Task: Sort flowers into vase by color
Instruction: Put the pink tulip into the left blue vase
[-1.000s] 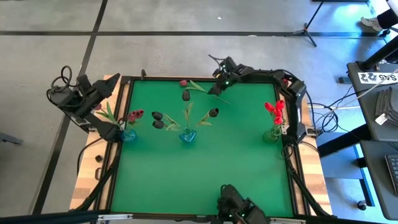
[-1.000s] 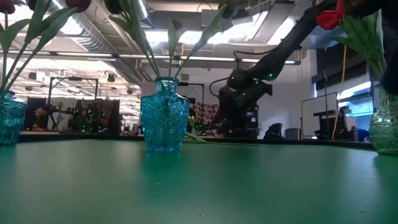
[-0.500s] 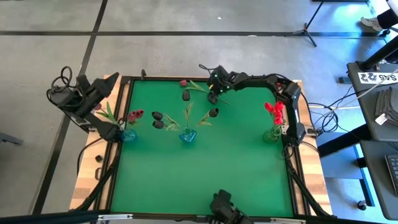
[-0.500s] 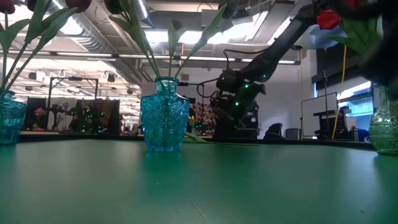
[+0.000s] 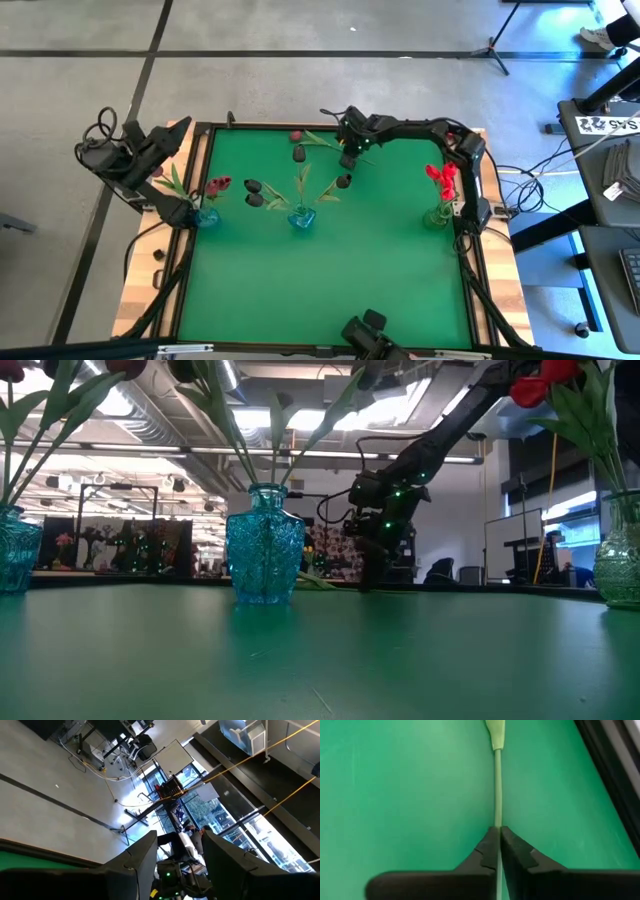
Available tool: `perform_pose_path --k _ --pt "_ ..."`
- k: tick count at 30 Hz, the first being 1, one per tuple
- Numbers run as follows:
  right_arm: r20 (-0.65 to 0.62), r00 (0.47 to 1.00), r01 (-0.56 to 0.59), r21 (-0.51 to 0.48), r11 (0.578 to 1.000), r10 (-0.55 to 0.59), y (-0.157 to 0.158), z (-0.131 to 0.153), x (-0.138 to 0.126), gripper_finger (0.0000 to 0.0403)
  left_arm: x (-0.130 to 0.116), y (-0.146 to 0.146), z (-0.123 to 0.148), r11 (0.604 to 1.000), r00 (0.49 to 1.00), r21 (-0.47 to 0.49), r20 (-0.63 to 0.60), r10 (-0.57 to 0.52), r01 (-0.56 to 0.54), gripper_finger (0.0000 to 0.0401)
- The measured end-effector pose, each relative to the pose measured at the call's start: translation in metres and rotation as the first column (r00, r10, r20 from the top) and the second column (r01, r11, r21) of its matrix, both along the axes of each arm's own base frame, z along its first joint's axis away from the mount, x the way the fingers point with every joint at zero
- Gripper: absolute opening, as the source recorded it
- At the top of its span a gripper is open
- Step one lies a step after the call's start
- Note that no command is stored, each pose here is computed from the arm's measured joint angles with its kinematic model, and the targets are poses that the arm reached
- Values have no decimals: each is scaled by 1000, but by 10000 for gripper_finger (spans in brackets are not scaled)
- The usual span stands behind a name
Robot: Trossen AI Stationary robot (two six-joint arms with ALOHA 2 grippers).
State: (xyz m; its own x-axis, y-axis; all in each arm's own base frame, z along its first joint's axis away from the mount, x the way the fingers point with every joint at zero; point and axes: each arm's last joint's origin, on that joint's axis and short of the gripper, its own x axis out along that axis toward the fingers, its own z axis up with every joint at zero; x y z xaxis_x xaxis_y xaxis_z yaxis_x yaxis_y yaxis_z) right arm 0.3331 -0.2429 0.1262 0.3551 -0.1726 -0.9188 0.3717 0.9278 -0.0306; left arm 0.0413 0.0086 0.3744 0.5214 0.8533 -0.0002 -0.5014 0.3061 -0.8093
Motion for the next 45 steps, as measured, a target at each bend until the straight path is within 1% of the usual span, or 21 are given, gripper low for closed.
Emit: perform_pose_path --k 1,5,8,10,13,17,21,24,27,30,32,35,38,41,43,45 --pt "-17 1000 4 11 1000 -4 0 0 -3 8 0 0 0 1000 1000 4 -7 -1 1 152" --pt "-64 998 24 63 998 -19 0 7 -14 18 1 -1 -2 1000 1000 19 -31 0 1 153" --pt "-113 993 42 133 990 -27 2 17 -30 7 1 -1 -3 1000 999 25 -40 0 1 153" --pt "-158 987 61 191 980 -30 3 24 -43 4 1 -1 -3 1000 999 25 -41 0 1 153" --pt "-236 972 79 248 966 -19 1 33 -64 8 1 -1 -3 1000 999 28 -45 0 1 153" --pt "-352 936 109 361 926 27 -2 36 -94 2 1 -1 -3 1000 999 28 -46 0 2 153" --pt "-381 925 164 395 904 -2 -8 29 -115 6 1 -1 -3 1000 999 28 -46 0 1 153" --pt "-355 934 176 375 910 -35 -11 21 -122 14 1 -1 -3 1000 999 28 -46 0 2 153" --pt "-345 938 156 376 913 -18 -10 19 -122 40 1 -1 -3 1000 999 29 -46 -1 2 153" --pt "-334 943 126 362 924 3 -6 20 -116 85 1 -1 -4 1000 999 29 -47 0 1 153" --pt "-304 952 98 335 937 9 -5 22 -110 121 1 -1 -4 1000 999 29 -48 -1 2 153" --pt "-229 973 41 259 965 20 -4 29 -98 169 1 -1 -4 1000 999 29 -48 0 2 153" --pt "-169 984 -19 206 978 55 -1 35 -87 204 2 -1 -4 1000 999 30 -49 -1 2 153" --pt "-120 989 -69 161 985 89 0 33 -75 222 2 -1 -4 1000 999 31 -50 0 2 153" --pt "-106 989 -94 122 988 107 -1 28 -67 223 2 -1 -4 1000 999 31 -50 -1 3 153" --pt "-121 987 -96 99 990 108 -2 21 -63 216 2 -1 -4 1000 999 31 -50 -2 3 153"
